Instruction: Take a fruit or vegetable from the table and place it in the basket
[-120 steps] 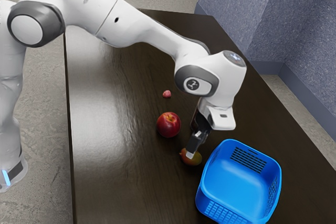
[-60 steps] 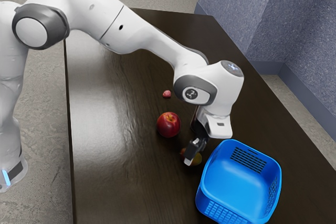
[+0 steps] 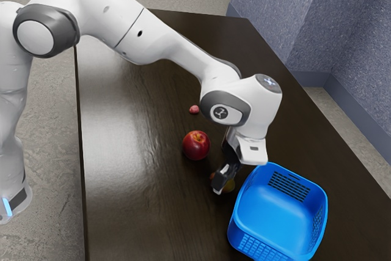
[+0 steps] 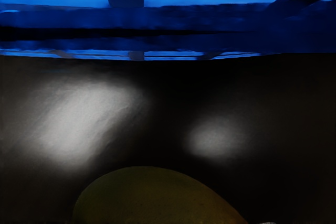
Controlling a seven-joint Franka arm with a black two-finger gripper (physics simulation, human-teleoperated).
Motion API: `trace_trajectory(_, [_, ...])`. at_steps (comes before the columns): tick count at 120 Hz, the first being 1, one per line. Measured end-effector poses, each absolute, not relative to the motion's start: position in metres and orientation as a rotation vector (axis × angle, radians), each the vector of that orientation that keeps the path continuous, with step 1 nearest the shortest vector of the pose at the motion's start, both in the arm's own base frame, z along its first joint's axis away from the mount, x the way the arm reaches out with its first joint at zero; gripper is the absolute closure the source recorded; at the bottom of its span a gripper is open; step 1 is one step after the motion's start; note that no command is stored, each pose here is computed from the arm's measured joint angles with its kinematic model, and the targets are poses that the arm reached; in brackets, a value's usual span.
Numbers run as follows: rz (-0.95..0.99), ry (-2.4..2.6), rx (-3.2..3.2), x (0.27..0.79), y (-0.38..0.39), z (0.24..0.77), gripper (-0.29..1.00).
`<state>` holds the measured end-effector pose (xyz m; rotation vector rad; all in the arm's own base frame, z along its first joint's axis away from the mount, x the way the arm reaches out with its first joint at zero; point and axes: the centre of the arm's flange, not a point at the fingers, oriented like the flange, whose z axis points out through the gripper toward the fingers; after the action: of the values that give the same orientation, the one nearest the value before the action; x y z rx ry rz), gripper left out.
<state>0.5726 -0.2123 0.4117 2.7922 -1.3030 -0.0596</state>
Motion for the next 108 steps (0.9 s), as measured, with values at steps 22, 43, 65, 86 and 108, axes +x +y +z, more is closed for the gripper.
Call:
trace_trajectory(22, [-0.019,-1.290,2.819,0.572,-0.211,0.431,0.50])
trace_trajectory(43, [-0.046,-1.266,2.824,0.570,-0.209,0.431,0.46])
trace_trajectory(65, [-0.059,-1.249,2.830,0.569,-0.209,0.435,0.46])
trace_trajectory(86, [-0.019,-1.238,2.839,0.575,-0.211,0.470,0.45])
trace_trajectory(108, [0.019,-1.231,2.848,0.580,-0.213,0.512,0.47])
